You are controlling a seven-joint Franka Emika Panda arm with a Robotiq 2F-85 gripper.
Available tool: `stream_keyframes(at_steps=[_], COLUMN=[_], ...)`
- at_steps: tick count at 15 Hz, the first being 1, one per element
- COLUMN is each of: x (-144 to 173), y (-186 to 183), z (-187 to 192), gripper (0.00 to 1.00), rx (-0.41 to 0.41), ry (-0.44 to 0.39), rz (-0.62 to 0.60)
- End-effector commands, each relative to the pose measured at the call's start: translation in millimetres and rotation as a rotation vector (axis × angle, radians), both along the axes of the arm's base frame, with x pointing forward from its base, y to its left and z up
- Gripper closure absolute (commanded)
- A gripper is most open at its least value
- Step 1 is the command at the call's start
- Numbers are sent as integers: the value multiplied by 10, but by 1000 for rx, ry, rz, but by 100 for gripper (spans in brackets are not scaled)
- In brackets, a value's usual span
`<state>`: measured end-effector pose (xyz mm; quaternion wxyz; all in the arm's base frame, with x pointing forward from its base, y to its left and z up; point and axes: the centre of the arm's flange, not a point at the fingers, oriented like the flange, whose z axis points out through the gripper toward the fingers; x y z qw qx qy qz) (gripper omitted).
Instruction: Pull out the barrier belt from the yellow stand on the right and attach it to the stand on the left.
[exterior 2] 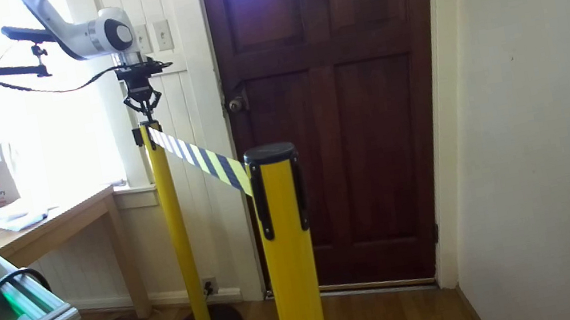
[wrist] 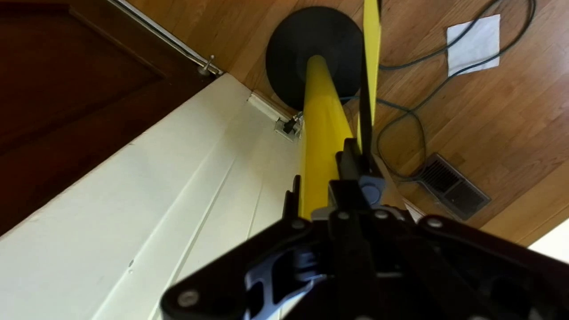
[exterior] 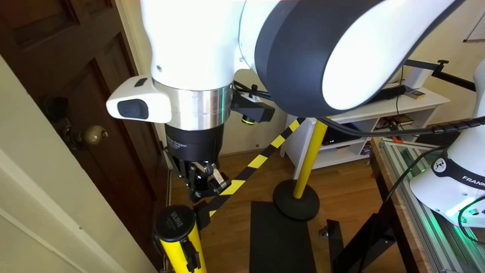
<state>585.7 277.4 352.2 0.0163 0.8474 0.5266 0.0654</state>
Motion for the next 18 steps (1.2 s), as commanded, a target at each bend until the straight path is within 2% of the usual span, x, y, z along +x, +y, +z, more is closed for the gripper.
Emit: stream_keyframes(at_steps=[1,18], x=[-33,-70], y=[-3,-13], z=[-6,-230], gripper=[100,100], rx=[21,16], ry=[24,82], rz=[1,-9])
